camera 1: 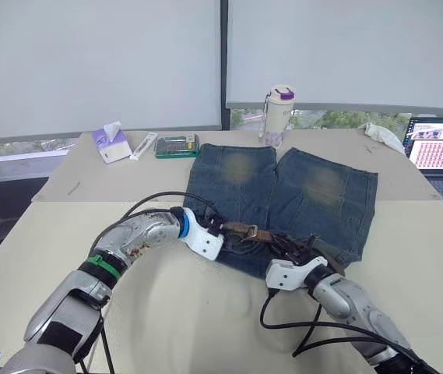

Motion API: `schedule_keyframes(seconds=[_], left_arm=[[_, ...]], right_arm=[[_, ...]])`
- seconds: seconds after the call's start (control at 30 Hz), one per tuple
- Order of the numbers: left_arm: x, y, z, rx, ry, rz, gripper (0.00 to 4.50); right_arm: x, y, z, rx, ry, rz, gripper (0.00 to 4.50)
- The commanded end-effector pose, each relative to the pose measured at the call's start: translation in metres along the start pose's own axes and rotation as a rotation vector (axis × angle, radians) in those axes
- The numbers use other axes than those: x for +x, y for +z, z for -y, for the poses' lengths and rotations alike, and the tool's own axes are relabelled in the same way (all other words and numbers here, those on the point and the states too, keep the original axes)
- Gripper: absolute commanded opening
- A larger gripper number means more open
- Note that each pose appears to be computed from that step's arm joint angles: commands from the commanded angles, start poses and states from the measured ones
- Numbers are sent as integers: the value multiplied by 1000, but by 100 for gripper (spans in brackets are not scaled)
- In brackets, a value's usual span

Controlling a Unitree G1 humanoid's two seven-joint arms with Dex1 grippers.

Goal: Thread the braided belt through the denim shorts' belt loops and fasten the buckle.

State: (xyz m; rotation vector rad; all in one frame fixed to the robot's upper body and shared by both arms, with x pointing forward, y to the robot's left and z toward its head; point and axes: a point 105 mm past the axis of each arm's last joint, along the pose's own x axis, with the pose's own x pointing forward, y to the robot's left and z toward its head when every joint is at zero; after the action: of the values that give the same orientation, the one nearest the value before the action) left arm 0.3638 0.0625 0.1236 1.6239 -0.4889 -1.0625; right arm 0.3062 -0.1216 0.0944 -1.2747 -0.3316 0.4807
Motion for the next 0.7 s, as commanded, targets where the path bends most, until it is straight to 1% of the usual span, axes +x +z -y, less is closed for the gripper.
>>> schedule_keyframes(seconds=[0.03, 0.23, 0.4, 0.53, 0.6, 0.7], left_arm=[[-1, 0, -11, 93, 29, -2, 0], [6, 10, -12, 162, 5, 26, 0], [13, 14, -14, 181, -15, 32, 0], [21, 22, -17, 187, -17, 57, 0], [25, 25, -17, 166, -11, 68, 0], [35, 34, -17, 38, 18, 94, 0]], right_arm=[[0, 6, 10, -13, -33, 24, 3], [2, 10, 11, -50, -30, 47, 3], [4, 13, 10, -51, -28, 56, 3], [5, 14, 10, -51, -31, 60, 3], [5, 13, 10, -48, -32, 60, 3], [5, 16, 9, -23, -31, 73, 3]])
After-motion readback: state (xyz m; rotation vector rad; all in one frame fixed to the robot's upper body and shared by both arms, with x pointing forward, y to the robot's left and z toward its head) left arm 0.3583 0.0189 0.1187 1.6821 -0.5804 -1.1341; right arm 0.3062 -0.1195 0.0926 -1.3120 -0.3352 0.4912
